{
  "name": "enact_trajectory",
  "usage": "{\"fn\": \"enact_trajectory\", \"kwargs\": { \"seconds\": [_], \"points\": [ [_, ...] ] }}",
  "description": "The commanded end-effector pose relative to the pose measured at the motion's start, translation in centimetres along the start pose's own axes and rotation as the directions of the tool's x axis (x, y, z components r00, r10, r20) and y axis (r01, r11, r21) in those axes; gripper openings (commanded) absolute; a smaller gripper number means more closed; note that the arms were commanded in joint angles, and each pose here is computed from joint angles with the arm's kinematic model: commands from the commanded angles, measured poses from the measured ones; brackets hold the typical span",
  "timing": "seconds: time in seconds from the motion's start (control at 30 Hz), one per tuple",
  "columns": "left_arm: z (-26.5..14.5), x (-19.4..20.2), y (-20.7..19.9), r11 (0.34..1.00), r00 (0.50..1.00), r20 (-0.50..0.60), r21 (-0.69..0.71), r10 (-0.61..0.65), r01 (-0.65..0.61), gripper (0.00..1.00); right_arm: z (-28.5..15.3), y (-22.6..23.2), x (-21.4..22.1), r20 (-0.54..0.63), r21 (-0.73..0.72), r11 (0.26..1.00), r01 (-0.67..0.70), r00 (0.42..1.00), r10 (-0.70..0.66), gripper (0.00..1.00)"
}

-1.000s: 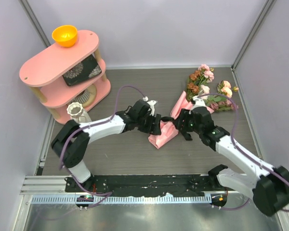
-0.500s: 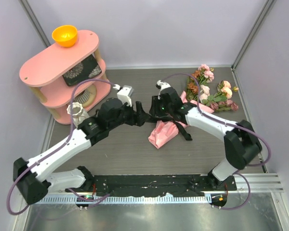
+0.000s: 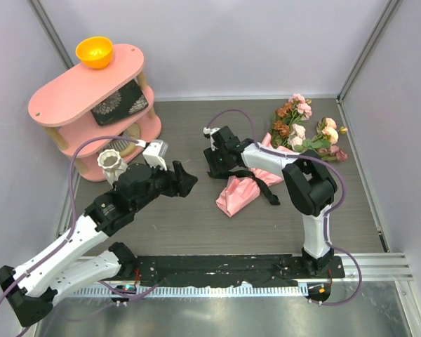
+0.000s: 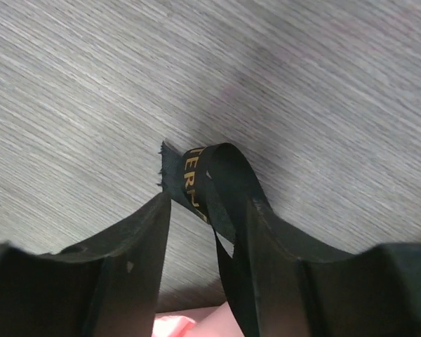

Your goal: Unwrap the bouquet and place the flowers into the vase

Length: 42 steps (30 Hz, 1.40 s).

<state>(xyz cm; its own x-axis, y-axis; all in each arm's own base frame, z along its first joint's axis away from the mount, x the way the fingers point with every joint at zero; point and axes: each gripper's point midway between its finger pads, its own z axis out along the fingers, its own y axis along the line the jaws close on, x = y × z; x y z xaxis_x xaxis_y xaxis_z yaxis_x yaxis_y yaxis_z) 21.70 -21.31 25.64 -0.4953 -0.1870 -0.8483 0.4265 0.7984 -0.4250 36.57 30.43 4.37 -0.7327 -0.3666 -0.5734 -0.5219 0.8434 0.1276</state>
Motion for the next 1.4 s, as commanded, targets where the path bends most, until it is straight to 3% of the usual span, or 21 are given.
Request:
{"fn": "enact_trajectory", "kwargs": {
  "seconds": [0.0,0.03,0.07,0.17,0.33,0.5,0.63,0.73,0.77,0.8,0.83,0.87,0.9,1.0,1.13,1.2,1.27,1.37],
  "points": [
    [0.5,0.3,0.2,0.999,1.000,-0.005,-0.015,-0.029,0.029,0.73,-1.8,1.4,-4.7,0.134,-0.038,0.998,0.040,0.990,-0.034,0.43],
    [0.7,0.5,0.3,0.999,0.999,-0.015,-0.024,-0.032,0.032,0.73,-2.4,1.8,-5.4,0.157,-0.062,0.998,0.029,0.987,-0.019,0.36],
    [0.8,0.6,0.7,0.997,0.998,-0.019,-0.051,-0.055,0.054,0.73,-2.9,2.0,-5.7,0.171,-0.063,0.998,0.021,0.985,-0.010,0.19],
    [1.3,1.0,1.2,0.992,0.995,-0.006,-0.078,-0.096,0.095,0.74,-6.1,1.7,-6.4,0.240,-0.052,0.998,-0.031,0.970,0.043,0.12],
    [3.3,2.3,0.0,0.989,0.989,-0.040,-0.008,-0.145,0.145,0.89,-11.4,4.8,-4.7,0.343,-0.255,0.966,-0.045,0.930,0.134,0.10],
    [6.0,2.3,-1.1,0.978,0.978,-0.063,0.050,-0.198,0.201,0.94,-12.9,8.8,1.3,0.195,-0.510,0.859,-0.045,0.967,0.166,0.13],
    [8.7,2.6,-0.1,0.946,0.943,-0.106,0.041,-0.314,0.320,1.00,-12.8,8.0,3.8,0.181,-0.483,0.872,-0.078,0.966,0.186,0.16],
    [11.9,1.9,1.6,0.848,0.847,-0.111,0.054,-0.519,0.527,1.00,-13.7,6.9,3.5,0.236,-0.432,0.898,-0.086,0.950,0.204,0.16],
    [12.5,2.5,1.5,0.807,0.805,-0.177,0.080,-0.566,0.585,1.00,-13.7,6.4,3.8,0.244,-0.410,0.907,-0.100,0.946,0.214,0.15],
    [13.3,2.7,1.4,0.802,0.801,-0.202,0.095,-0.564,0.589,1.00,-13.8,6.0,3.7,0.259,-0.389,0.914,-0.112,0.939,0.225,0.14],
    [15.2,3.4,1.6,0.803,0.789,-0.249,0.064,-0.561,0.592,0.93,-13.9,4.7,3.2,0.298,-0.332,0.933,-0.140,0.923,0.244,0.14],
    [15.9,3.8,1.5,0.817,0.793,-0.286,0.056,-0.538,0.574,0.82,-14.2,4.3,3.7,0.309,-0.316,0.937,-0.148,0.918,0.250,0.13],
    [16.7,4.3,2.1,0.856,0.824,-0.294,0.035,-0.484,0.516,0.78,-14.6,4.2,3.0,0.348,-0.316,0.938,-0.141,0.902,0.254,0.13],
    [19.1,6.7,5.7,0.928,0.872,-0.323,-0.184,-0.368,0.323,0.78,-15.4,4.3,2.8,0.386,-0.331,0.936,-0.119,0.888,0.249,0.13],
    [20.0,8.5,9.8,0.910,0.888,-0.376,-0.401,-0.266,0.102,0.76,-15.8,4.4,2.8,0.396,-0.335,0.937,-0.099,0.887,0.235,0.14],
    [20.5,9.7,11.2,0.887,0.891,-0.399,-0.461,-0.218,0.010,0.70,-15.8,4.3,2.8,0.410,-0.336,0.936,-0.110,0.877,0.250,0.14],
    [20.8,10.4,10.6,0.887,0.886,-0.433,-0.457,-0.163,-0.060,0.67,-15.7,4.4,3.0,0.404,-0.347,0.932,-0.109,0.879,0.253,0.14],
    [21.1,12.4,10.3,0.870,0.873,-0.472,-0.475,-0.125,-0.132,0.71,-15.4,4.3,3.3,0.387,-0.333,0.938,-0.098,0.893,0.230,0.15]
  ]
}}
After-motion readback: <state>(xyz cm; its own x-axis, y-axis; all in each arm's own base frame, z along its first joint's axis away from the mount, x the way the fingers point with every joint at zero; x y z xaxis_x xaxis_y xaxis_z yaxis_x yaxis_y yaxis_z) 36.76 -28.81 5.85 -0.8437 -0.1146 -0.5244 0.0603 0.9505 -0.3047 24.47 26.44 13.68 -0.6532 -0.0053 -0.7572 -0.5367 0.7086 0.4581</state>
